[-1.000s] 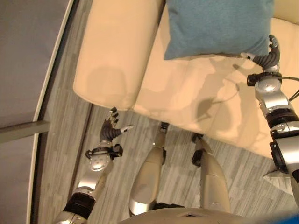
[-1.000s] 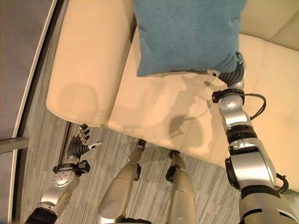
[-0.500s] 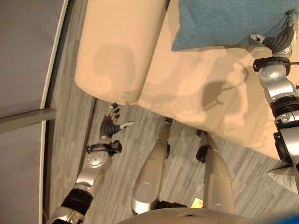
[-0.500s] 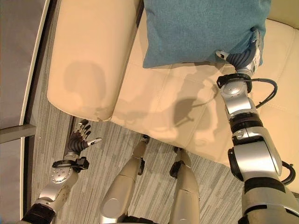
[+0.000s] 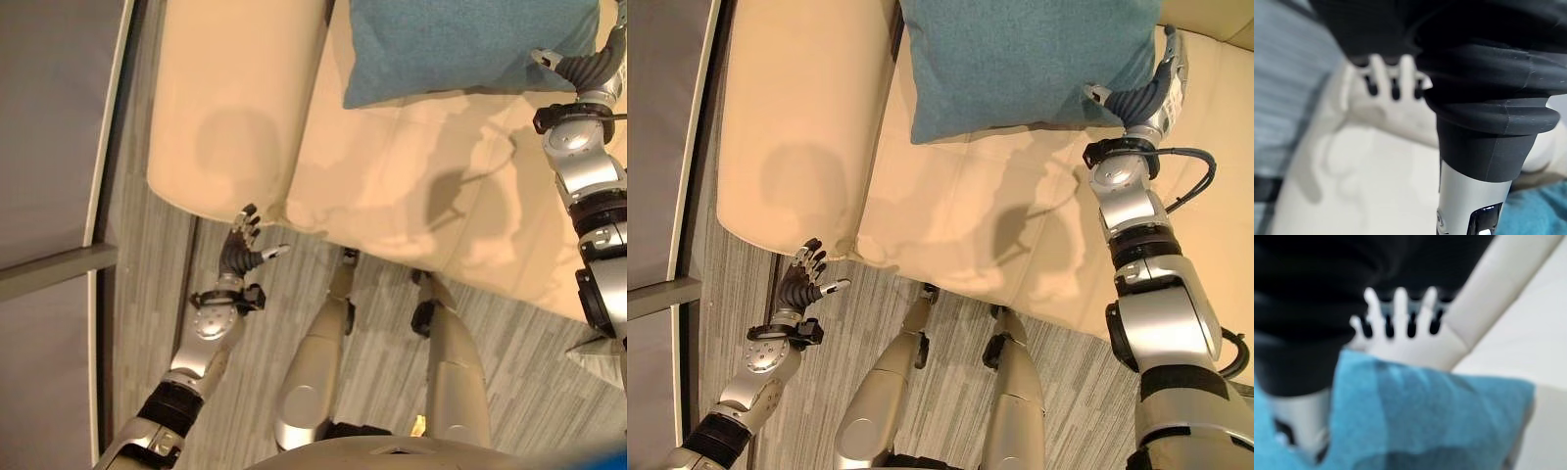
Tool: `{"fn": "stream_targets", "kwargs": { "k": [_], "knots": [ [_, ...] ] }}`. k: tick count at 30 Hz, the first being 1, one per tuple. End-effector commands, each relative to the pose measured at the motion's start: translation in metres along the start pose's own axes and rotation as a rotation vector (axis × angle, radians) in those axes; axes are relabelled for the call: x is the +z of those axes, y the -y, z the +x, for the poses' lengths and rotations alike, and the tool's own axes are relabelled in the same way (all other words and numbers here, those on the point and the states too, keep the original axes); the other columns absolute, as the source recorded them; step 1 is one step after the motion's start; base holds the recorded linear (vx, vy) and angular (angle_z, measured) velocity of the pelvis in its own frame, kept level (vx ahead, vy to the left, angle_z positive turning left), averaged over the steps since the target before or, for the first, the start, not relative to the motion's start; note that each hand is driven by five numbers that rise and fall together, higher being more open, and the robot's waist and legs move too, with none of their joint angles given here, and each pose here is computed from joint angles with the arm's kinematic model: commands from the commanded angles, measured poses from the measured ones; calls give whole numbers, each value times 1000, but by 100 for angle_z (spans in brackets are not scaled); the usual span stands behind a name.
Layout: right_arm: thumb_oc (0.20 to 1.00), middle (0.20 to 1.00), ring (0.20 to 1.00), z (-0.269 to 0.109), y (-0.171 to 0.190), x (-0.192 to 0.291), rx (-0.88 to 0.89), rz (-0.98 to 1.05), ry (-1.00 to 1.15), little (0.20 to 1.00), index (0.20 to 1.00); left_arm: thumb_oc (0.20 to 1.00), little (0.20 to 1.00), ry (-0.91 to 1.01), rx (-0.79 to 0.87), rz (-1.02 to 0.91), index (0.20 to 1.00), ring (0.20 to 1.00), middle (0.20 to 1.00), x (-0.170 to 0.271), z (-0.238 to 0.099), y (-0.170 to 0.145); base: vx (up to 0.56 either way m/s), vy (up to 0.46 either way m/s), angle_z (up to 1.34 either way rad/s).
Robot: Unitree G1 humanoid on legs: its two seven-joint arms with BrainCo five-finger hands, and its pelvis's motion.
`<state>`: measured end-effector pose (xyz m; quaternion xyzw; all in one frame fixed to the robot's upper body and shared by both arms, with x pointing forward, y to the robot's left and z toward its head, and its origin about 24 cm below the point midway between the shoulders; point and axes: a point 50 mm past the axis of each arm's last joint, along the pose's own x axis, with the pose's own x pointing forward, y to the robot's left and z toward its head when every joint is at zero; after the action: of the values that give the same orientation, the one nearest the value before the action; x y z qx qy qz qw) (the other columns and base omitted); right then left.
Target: Pick up all the scattered cushions and arrange them neatly on the sofa.
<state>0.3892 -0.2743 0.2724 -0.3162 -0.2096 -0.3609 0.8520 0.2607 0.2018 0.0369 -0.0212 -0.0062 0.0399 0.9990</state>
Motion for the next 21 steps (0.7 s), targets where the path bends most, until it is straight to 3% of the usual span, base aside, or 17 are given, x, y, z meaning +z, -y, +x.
{"fn": "stream_targets", "kwargs": {
  "k": [1, 13, 14, 15, 17, 21],
  "knots": [
    [1000, 1000, 1000, 24, 23, 30, -49, -62, 125, 1000, 1000, 1000, 1000, 60, -18, 1, 1000, 1000, 1000, 10, -5, -3, 0, 0, 0],
    [1000, 1000, 1000, 41, 31, 49, 21, -113, 139, 1000, 1000, 1000, 1000, 44, -24, -35, 1000, 1000, 1000, 7, -13, -10, 7, -38, 4],
    [953, 953, 953, 42, 31, 49, 19, -112, 139, 953, 953, 1000, 1000, 46, -25, -35, 1000, 1000, 1000, 8, -13, -10, 13, -22, 6],
    [633, 633, 633, 42, 30, 49, 24, -98, 131, 633, 633, 1000, 1000, 46, -21, -36, 1000, 1000, 1000, 7, -13, -11, -74, 8, 4],
    [200, 200, 200, 39, 25, 47, 48, -58, 116, 200, 200, 1000, 1000, 45, -17, -47, 1000, 1000, 1000, 7, -14, -11, 86, -57, 5],
    [200, 200, 200, 35, 20, 42, 60, -17, 90, 200, 200, 1000, 1000, 48, -12, -47, 1000, 1000, 1000, 7, -14, -13, -38, -3, 5]
  ]
}}
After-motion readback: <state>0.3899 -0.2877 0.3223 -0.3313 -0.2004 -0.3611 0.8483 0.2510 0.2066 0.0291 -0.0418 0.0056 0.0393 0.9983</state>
